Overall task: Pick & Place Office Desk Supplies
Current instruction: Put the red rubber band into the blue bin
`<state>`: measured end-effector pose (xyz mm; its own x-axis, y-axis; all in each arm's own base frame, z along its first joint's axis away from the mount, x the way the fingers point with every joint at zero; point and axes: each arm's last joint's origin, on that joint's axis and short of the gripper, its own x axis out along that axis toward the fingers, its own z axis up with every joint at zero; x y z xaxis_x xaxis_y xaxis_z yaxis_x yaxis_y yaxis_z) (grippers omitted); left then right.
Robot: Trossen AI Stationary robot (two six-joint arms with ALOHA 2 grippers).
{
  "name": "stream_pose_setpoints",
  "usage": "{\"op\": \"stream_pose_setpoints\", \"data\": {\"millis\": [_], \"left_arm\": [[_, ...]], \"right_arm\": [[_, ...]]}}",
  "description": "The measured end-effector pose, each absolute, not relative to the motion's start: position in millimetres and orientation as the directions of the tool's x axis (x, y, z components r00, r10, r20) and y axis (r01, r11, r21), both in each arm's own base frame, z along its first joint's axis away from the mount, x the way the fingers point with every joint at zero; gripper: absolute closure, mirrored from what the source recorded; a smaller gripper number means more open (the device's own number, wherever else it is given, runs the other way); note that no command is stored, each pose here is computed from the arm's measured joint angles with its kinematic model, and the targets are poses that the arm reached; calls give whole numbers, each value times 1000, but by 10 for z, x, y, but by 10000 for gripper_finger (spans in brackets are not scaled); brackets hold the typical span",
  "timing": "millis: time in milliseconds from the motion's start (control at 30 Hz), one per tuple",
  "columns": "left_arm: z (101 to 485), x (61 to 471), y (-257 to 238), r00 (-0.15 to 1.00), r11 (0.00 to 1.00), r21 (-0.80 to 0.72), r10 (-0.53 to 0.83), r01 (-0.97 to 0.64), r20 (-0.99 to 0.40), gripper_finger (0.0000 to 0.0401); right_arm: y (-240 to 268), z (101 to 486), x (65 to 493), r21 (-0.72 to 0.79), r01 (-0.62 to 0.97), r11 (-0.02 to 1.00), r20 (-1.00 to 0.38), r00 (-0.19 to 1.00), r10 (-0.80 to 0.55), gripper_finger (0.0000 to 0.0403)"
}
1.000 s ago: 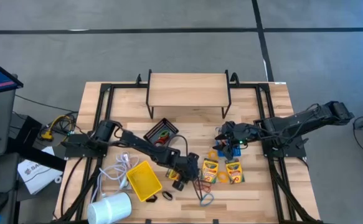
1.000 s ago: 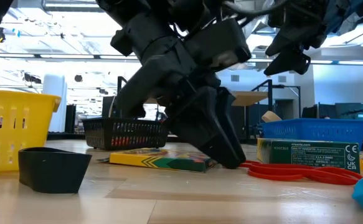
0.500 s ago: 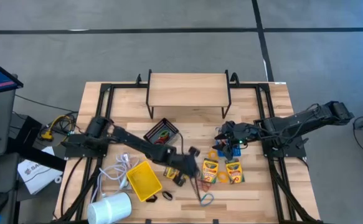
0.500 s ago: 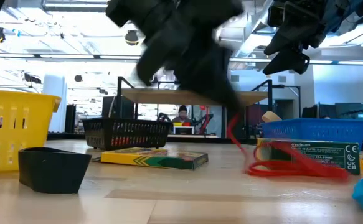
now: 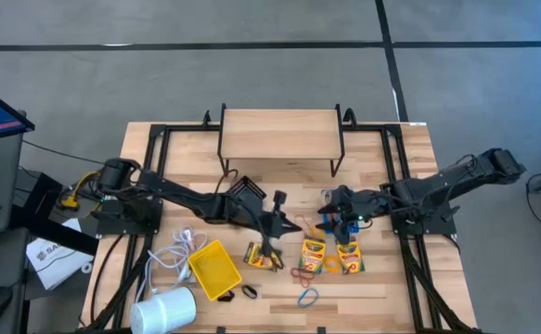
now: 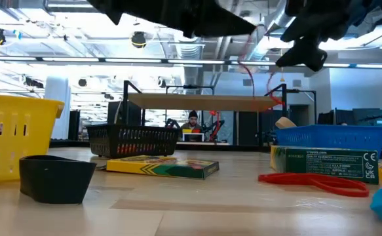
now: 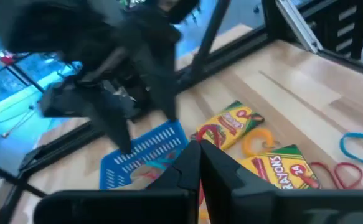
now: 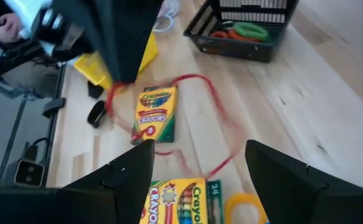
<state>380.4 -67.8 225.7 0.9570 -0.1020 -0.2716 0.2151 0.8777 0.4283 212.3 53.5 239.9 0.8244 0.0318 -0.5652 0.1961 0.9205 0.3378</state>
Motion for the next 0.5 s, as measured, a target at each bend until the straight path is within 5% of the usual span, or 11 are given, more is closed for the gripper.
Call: {"op": "stream_pose_setpoints", "data": {"millis": [500], "left_arm": [[2271, 3806, -690, 964, 884, 420, -106, 205, -245, 401]], "right_arm": [[536, 2456, 2159, 370, 210, 905, -503, 864, 6, 154]]}}
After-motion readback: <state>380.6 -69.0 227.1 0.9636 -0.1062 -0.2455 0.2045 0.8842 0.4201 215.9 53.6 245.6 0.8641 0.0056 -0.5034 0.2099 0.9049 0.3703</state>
